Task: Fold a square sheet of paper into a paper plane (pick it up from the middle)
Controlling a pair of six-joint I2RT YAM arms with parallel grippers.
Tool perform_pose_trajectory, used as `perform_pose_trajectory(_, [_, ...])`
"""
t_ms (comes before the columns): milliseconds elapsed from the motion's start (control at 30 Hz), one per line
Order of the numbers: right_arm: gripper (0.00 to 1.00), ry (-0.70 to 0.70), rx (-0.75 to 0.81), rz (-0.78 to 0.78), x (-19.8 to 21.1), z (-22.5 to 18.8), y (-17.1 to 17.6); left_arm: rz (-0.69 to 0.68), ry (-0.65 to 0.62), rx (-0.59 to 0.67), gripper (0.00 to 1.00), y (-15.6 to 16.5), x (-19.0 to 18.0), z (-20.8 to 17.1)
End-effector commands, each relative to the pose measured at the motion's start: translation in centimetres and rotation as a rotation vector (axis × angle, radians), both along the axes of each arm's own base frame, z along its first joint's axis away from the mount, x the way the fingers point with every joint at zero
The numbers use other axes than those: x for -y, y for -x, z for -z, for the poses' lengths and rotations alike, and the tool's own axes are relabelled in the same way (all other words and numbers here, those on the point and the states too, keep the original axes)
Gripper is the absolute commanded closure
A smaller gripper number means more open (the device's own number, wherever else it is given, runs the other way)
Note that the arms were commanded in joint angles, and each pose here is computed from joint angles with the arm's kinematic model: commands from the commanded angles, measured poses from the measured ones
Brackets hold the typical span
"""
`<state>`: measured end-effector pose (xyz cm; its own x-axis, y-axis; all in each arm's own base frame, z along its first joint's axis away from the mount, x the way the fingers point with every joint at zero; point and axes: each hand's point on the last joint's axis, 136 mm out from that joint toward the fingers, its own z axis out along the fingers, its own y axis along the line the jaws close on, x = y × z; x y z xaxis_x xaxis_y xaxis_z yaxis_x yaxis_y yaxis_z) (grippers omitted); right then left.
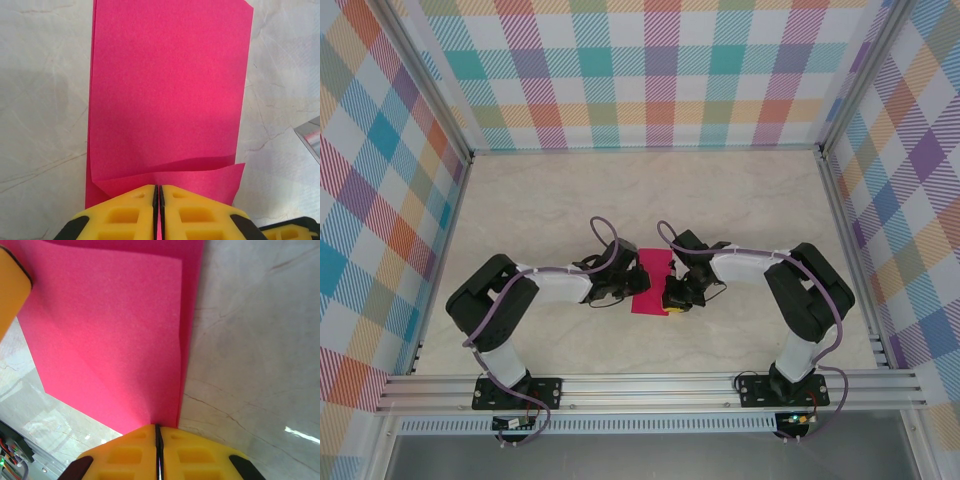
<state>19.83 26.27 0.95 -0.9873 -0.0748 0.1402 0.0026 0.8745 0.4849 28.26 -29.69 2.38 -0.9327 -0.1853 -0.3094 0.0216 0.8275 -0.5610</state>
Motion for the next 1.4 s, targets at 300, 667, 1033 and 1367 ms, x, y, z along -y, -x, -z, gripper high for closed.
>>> perform_pose_trajectory(300, [0.90,-0.032,0.140,0.008,-0.1,-2.5,-1.5,-0.035,-0.081,-0.056,0.96,0.6,-1.2,2.5])
perform_pose_trajectory(667, [0.90,-0.110,0.170,-0.009,-2.7,-3.1,-3.4,-0.043,-0.065,-0.063,0.98,0.7,-1.0,2.4])
perform_pose_trajectory(1033, [0.90,-0.089,0.119,-0.064,-3.1,-1.5,-2.3,-0.067,-0.075,-0.081,0.96,0.7,-1.3,2.6])
perform_pose_trajectory(1367, [0.89,-0.026,0.131,-0.081,-2.7,-1.3,-1.9,-0.080,-0.083,-0.094,0.96,0.6,-1.4,2.8])
